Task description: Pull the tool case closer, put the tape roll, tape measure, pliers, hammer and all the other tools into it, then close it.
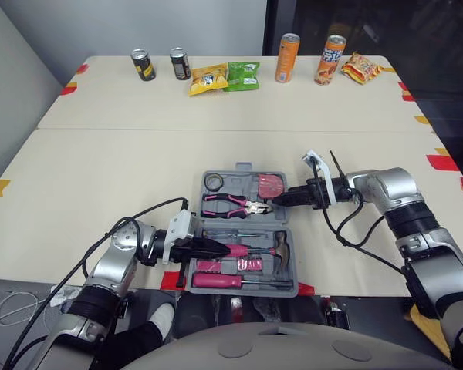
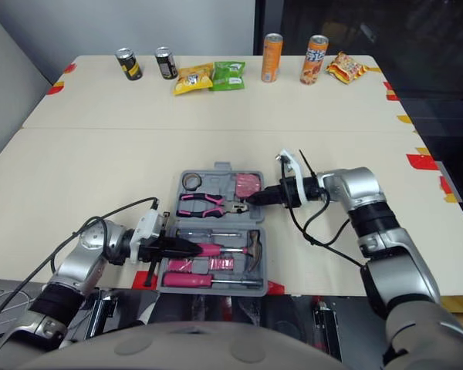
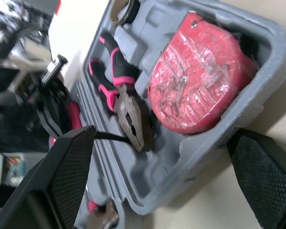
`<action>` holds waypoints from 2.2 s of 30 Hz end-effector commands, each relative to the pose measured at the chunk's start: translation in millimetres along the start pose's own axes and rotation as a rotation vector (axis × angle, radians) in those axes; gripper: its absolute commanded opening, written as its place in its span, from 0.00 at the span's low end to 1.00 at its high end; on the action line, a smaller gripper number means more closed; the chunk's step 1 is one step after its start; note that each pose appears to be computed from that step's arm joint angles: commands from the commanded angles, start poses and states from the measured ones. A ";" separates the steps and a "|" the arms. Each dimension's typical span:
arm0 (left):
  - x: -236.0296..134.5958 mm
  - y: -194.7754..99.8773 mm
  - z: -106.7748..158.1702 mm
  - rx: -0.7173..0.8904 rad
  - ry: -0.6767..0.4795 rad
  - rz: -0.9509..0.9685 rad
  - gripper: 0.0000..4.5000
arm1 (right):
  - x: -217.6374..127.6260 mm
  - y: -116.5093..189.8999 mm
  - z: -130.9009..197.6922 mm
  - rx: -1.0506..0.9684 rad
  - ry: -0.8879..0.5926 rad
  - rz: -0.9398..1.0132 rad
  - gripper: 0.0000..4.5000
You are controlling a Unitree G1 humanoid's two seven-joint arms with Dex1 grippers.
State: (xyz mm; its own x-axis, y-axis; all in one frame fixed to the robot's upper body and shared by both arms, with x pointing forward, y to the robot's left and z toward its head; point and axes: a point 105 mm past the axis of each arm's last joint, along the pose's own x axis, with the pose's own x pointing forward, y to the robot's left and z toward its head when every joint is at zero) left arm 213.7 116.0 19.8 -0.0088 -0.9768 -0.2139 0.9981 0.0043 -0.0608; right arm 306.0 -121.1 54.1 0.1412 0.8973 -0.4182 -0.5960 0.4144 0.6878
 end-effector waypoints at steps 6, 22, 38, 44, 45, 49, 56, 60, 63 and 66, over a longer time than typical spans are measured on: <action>0.4 -3.2 -12.3 -0.022 0.027 0.030 0.01 | 6.8 22.3 14.7 0.039 -0.097 0.127 1.00; -120.1 -26.6 66.1 -0.141 -0.205 0.355 0.01 | -18.9 70.2 21.4 0.022 -0.221 0.289 1.00; -139.2 -6.9 80.0 -0.196 -0.320 0.538 0.01 | -50.9 135.8 -52.5 -0.263 -0.104 0.278 1.00; -110.2 2.9 86.7 -0.142 -0.317 0.492 0.01 | -55.2 142.6 -27.1 -0.639 -0.417 0.178 1.00; -102.7 2.9 88.2 -0.144 -0.323 0.456 0.01 | -51.0 134.6 -25.0 -0.698 -0.412 0.130 1.00; -89.0 1.9 85.6 -0.159 -0.303 0.367 0.12 | -44.6 107.3 -25.9 -0.859 -0.350 0.029 1.00; -132.7 0.5 57.4 -0.210 -0.207 0.480 0.67 | -90.3 74.7 -57.5 -0.914 -0.275 -0.073 1.00; -157.1 -9.8 38.6 -0.258 -0.137 0.572 0.99 | -121.1 62.5 -77.4 -0.868 -0.274 -0.176 1.00; -164.6 -12.2 32.1 -0.256 -0.084 0.647 1.00 | -138.9 58.8 -87.3 -0.834 -0.284 -0.242 1.00; -164.2 -14.1 26.8 -0.263 -0.033 0.677 1.00 | -147.5 58.4 -91.1 -0.809 -0.300 -0.267 1.00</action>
State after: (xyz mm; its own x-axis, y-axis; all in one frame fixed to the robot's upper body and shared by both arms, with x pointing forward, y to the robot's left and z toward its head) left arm 200.3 269.9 71.3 0.6027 -0.7570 -0.2523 0.7242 0.6517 -0.2256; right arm 178.6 -238.7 92.1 0.4725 0.8358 -0.2796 -0.8770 0.4774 -0.0548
